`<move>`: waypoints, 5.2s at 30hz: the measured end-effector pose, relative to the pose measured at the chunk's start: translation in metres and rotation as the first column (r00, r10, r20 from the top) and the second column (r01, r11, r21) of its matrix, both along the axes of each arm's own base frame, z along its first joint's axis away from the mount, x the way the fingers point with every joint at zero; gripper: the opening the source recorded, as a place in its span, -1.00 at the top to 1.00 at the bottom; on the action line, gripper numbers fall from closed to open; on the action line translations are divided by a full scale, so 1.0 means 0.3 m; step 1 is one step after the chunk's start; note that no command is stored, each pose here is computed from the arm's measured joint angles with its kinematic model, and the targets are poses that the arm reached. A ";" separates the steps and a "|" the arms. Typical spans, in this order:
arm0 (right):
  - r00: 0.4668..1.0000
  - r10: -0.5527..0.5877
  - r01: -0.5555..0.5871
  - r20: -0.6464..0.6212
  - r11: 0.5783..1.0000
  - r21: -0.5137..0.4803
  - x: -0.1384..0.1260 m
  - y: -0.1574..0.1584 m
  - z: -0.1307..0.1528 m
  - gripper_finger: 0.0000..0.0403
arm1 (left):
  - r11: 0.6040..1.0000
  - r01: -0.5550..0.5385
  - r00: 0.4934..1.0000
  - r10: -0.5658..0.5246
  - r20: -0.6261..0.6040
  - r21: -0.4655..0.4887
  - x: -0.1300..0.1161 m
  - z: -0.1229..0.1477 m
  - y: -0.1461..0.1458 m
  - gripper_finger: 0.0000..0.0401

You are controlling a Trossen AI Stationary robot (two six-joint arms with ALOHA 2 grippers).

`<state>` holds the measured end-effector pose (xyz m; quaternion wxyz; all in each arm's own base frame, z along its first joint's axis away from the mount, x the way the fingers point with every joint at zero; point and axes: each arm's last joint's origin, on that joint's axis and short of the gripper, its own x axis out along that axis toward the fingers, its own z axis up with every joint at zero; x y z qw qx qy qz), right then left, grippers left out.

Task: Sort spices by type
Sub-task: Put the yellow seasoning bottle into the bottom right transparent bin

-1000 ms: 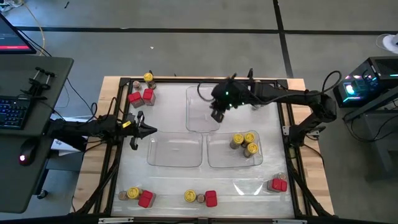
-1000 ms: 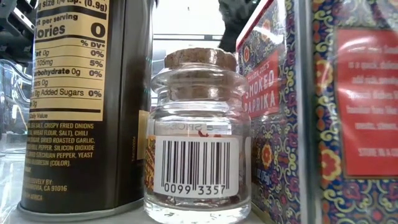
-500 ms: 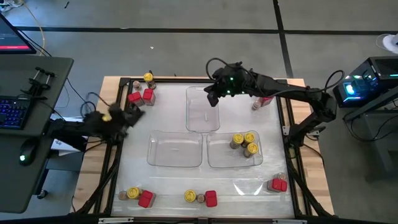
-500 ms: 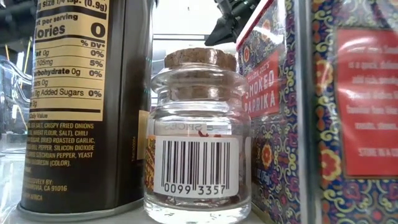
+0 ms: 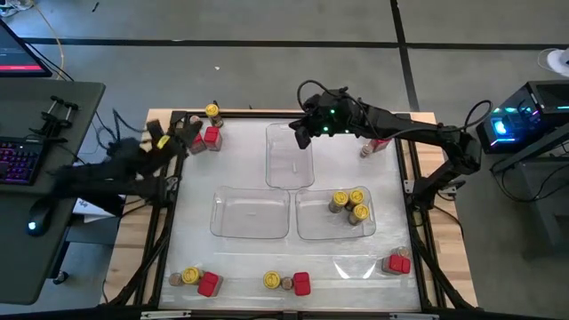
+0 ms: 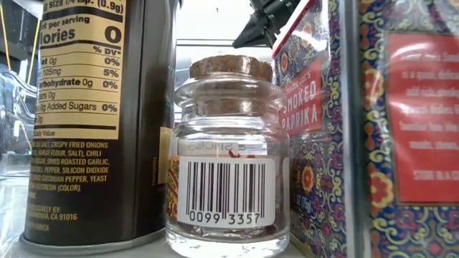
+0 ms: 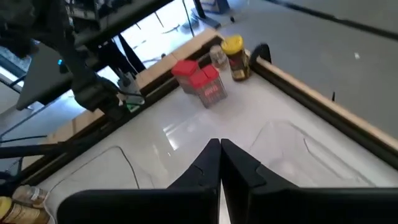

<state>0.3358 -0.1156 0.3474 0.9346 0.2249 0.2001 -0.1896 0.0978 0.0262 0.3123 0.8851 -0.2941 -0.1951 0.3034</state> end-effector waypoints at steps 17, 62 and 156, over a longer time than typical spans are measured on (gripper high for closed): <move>1.000 -0.001 0.000 0.028 1.000 0.005 -0.003 -0.019 0.007 1.00 | 0.912 -0.372 0.356 -0.035 -0.934 -0.176 0.254 0.103 0.607 -0.03; 0.999 0.031 -0.031 0.020 0.999 0.015 0.000 -0.005 0.004 1.00 | 0.713 -0.491 0.376 -0.346 -0.860 -0.501 0.158 -0.114 0.959 -0.31; 0.911 0.112 -0.115 0.397 0.993 -0.015 -0.413 0.385 0.390 1.00 | 0.508 0.820 -0.039 -0.411 -0.911 -0.264 1.129 -0.140 -0.188 0.04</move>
